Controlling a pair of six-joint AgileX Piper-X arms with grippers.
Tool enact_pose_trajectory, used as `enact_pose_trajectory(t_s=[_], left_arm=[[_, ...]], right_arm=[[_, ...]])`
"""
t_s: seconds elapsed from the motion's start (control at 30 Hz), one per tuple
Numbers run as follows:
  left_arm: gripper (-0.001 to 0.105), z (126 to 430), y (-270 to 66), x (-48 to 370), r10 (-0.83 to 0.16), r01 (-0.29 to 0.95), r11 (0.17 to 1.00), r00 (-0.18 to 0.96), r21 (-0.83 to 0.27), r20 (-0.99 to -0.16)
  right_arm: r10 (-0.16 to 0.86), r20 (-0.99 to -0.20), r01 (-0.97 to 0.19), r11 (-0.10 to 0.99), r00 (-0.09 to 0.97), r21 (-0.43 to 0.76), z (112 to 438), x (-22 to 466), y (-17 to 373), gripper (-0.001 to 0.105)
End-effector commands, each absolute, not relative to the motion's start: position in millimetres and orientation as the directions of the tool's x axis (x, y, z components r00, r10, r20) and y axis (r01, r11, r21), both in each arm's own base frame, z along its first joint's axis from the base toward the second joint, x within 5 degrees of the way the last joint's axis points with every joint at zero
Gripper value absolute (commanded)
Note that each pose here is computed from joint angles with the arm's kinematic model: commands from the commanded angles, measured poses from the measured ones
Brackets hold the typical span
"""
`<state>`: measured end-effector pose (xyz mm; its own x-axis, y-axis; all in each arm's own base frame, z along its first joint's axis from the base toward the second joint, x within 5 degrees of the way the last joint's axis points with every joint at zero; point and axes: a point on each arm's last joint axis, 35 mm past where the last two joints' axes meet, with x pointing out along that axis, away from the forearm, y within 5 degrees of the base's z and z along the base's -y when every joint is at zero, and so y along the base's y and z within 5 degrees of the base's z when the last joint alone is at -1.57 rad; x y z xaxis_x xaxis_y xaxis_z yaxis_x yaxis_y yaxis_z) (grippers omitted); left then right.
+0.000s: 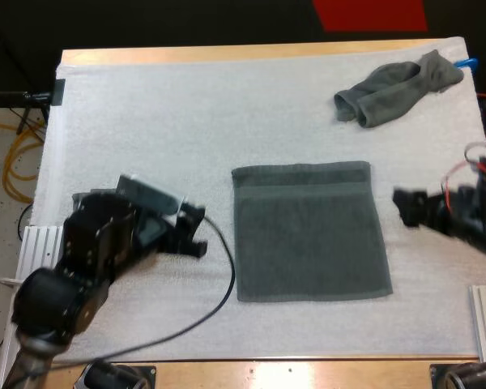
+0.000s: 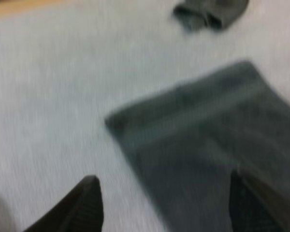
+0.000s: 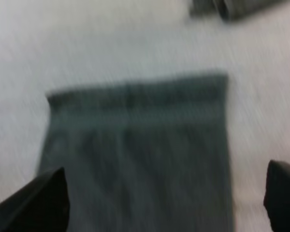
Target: Pick towel from pile fold and stack
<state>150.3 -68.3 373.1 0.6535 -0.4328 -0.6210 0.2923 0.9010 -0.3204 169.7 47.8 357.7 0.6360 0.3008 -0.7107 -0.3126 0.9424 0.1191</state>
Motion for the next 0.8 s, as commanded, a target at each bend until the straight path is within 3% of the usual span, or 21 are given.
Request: enact_pose_trajectory(t_s=[0.0,0.13,0.4,0.53,0.77], left_arm=[[0.056,369.4,-65.3,140.2,-0.424,0.259,0.905,0.607,-0.336,-0.672],[0.056,358.6,-59.9,127.6,-0.403,0.228,0.915,0.559,-0.333,-0.725],[0.056,314.8,-59.9,119.4,-0.448,0.167,0.893,0.434,-0.419,-0.782],[0.056,302.6,-60.4,120.2,-0.444,0.158,0.895,0.417,-0.418,-0.793],[0.056,300.0,-61.8,122.0,-0.463,0.169,0.885,0.421,-0.435,-0.78]], right_arm=[[0.286,-0.748,-0.31,0.944,0.599,0.112,356.1,158.0,44.2,0.079],[0.263,-0.817,-0.297,0.947,0.513,0.119,337.3,137.4,39.0,0.079],[0.263,-0.915,-0.198,0.958,0.307,0.209,257.1,123.7,37.4,0.079],[0.34,-0.908,-0.14,0.939,0.244,0.314,223.5,130.0,42.3,0.079],[0.386,-0.908,-0.047,0.922,0.161,0.384,183.0,154.4,50.7,0.079]])
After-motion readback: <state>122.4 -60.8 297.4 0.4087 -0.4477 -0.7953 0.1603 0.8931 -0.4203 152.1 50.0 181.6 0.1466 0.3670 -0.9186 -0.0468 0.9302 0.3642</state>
